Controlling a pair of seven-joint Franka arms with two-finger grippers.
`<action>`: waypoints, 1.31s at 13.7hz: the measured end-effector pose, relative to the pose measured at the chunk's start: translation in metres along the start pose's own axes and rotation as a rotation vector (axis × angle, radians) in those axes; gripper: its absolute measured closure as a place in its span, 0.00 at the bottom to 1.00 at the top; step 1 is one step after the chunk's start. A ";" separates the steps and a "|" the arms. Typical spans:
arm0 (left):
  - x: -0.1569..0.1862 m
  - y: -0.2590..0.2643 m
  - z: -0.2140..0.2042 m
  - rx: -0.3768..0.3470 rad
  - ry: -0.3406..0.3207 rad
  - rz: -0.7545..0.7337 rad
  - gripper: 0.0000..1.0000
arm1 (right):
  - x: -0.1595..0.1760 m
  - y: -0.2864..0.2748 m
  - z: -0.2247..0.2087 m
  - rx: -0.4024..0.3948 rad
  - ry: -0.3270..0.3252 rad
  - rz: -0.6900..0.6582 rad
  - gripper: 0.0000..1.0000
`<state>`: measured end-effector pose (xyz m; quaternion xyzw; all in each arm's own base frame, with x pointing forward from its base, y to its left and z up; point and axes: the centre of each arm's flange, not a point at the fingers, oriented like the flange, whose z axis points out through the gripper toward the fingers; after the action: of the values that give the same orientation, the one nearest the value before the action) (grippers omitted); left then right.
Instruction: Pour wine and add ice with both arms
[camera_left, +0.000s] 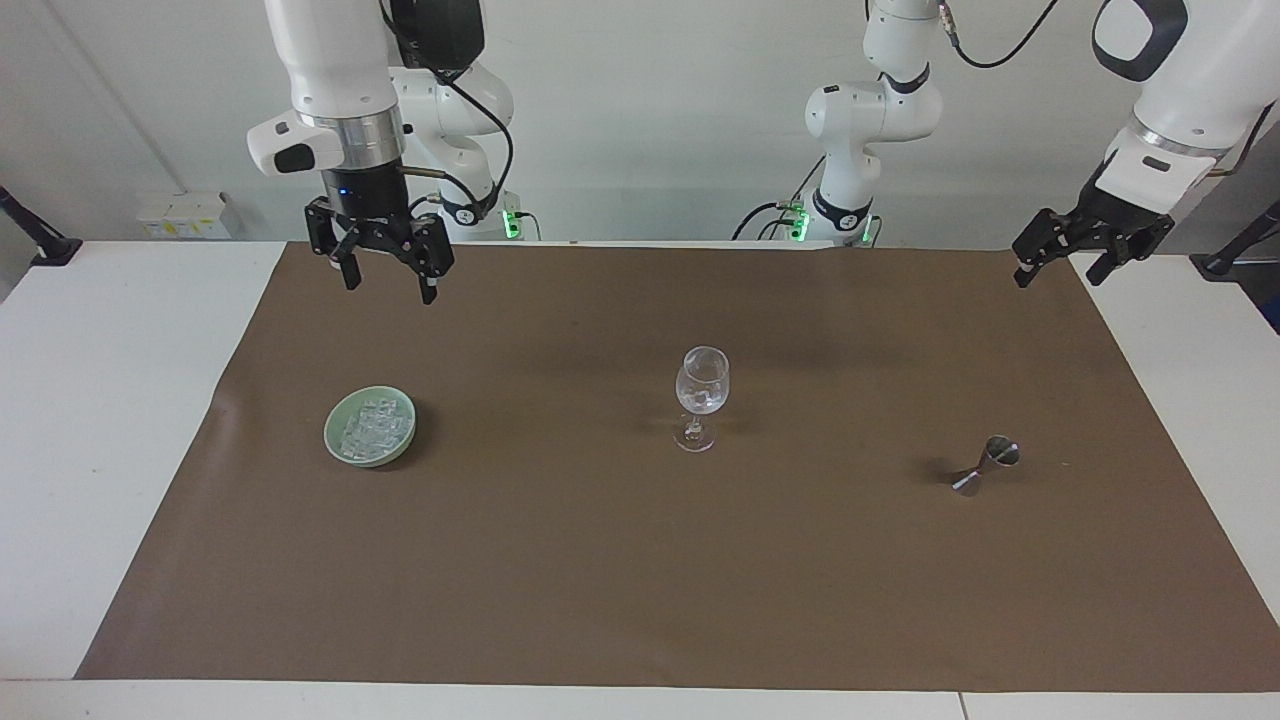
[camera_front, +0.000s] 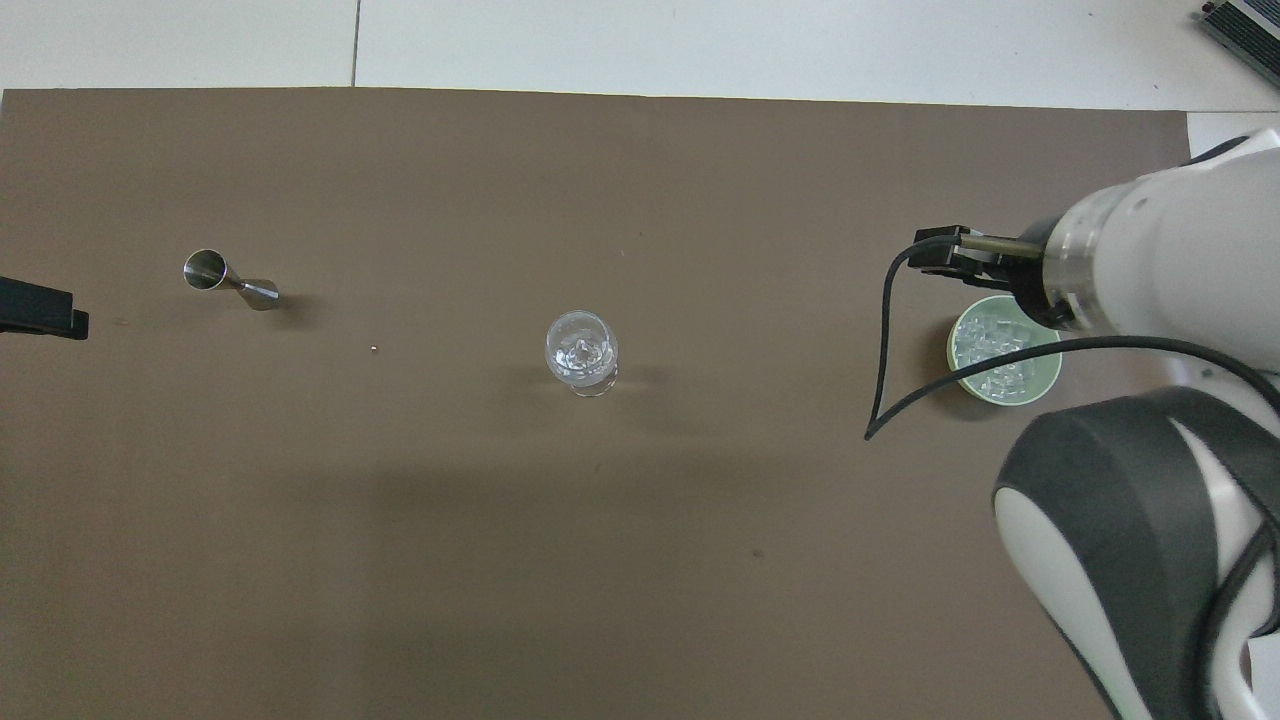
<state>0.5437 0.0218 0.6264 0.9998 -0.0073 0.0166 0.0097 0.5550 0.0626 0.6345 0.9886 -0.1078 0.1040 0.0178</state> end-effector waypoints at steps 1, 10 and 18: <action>0.000 0.000 0.000 0.000 0.000 0.000 0.00 | 0.002 0.015 -0.001 0.006 -0.015 -0.004 0.00; 0.000 0.000 0.000 0.000 0.000 0.000 0.00 | -0.004 0.111 -0.015 -0.013 -0.142 -0.059 0.00; 0.000 0.000 0.000 0.000 0.000 0.000 0.00 | -0.019 0.112 -0.006 0.031 -0.203 -0.064 0.00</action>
<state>0.5437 0.0220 0.6264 0.9998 -0.0072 0.0166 0.0097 0.5110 -0.0425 0.6374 0.9971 -0.0756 0.0046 -0.0050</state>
